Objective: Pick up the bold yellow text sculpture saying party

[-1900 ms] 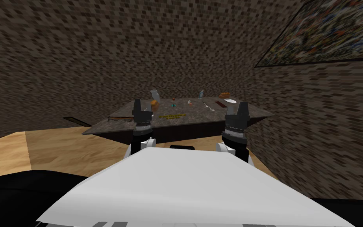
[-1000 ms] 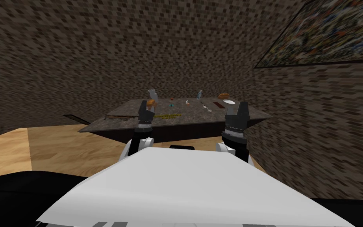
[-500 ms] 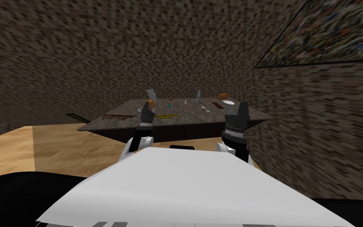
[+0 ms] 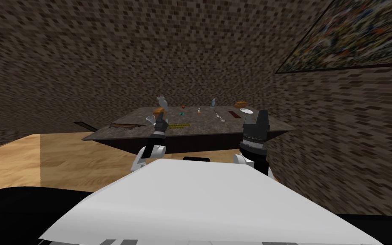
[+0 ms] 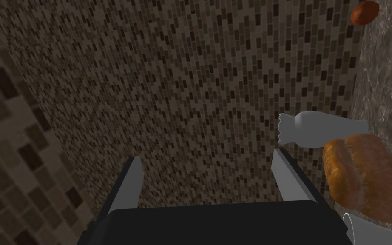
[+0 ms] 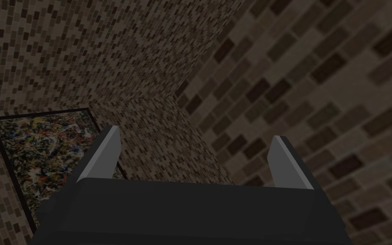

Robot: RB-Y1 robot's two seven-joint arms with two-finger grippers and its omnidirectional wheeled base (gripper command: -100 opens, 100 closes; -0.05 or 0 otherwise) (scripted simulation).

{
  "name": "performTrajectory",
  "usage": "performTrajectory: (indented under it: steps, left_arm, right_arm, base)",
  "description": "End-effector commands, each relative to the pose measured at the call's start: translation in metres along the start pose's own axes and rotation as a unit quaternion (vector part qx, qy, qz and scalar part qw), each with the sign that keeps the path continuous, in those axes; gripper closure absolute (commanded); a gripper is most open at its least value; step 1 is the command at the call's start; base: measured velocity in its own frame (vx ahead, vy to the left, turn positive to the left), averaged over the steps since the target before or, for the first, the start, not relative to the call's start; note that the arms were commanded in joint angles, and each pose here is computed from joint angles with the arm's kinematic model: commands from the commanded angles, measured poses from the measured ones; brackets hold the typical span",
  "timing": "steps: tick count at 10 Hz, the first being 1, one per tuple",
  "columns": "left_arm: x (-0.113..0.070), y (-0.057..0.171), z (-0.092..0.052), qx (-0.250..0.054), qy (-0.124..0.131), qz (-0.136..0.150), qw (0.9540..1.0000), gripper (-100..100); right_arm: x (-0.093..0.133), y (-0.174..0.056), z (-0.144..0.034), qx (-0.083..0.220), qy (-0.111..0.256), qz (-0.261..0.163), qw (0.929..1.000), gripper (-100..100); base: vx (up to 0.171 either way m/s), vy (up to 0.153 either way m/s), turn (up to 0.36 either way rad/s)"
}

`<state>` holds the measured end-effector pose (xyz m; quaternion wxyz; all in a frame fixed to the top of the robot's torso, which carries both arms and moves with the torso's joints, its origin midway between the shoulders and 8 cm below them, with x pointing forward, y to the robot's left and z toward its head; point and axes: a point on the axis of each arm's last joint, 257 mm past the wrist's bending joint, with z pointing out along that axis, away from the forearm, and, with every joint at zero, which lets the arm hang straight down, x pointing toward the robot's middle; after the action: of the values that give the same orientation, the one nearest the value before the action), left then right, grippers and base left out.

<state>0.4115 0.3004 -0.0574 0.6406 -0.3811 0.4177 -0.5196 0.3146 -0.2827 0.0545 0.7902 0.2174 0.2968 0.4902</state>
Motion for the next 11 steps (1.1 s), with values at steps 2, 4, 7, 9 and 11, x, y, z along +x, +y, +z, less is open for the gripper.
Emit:
performTrajectory:
  steps: [2,4,7,9,11]
  left_arm:
    - [-0.007,0.033,-0.002,-0.046,-0.007,0.001,0.9989,-100]
    - [-0.011,0.058,-0.003,-0.081,-0.013,0.003,0.9966,-100]
    - [-0.016,0.097,-0.01,-0.132,-0.02,0.005,0.991,-100]
    - [-0.019,0.121,-0.016,-0.165,-0.024,0.007,0.986,-100]
    - [-0.02,0.144,-0.023,-0.196,-0.027,0.008,0.9803,-100]
  right_arm:
    - [0.0,0.0,0.0,0.0,0.0,0.0,1.0,0]
    - [0.0,0.0,0.0,0.0,0.0,0.0,1.0,0]
    - [0.0,0.0,0.0,0.0,0.0,0.0,1.0,0]
    - [0.0,0.0,0.0,0.0,0.0,0.0,1.0,0]
    - [0.0,0.0,0.0,0.0,0.0,0.0,1.0,0]
  base:
    - [0.038,-0.064,0.035]
    - [0.044,-0.058,0.036]
    - [0.054,-0.038,0.033]
    - [0.051,-0.023,0.031]
    - [0.05,-0.01,0.032]
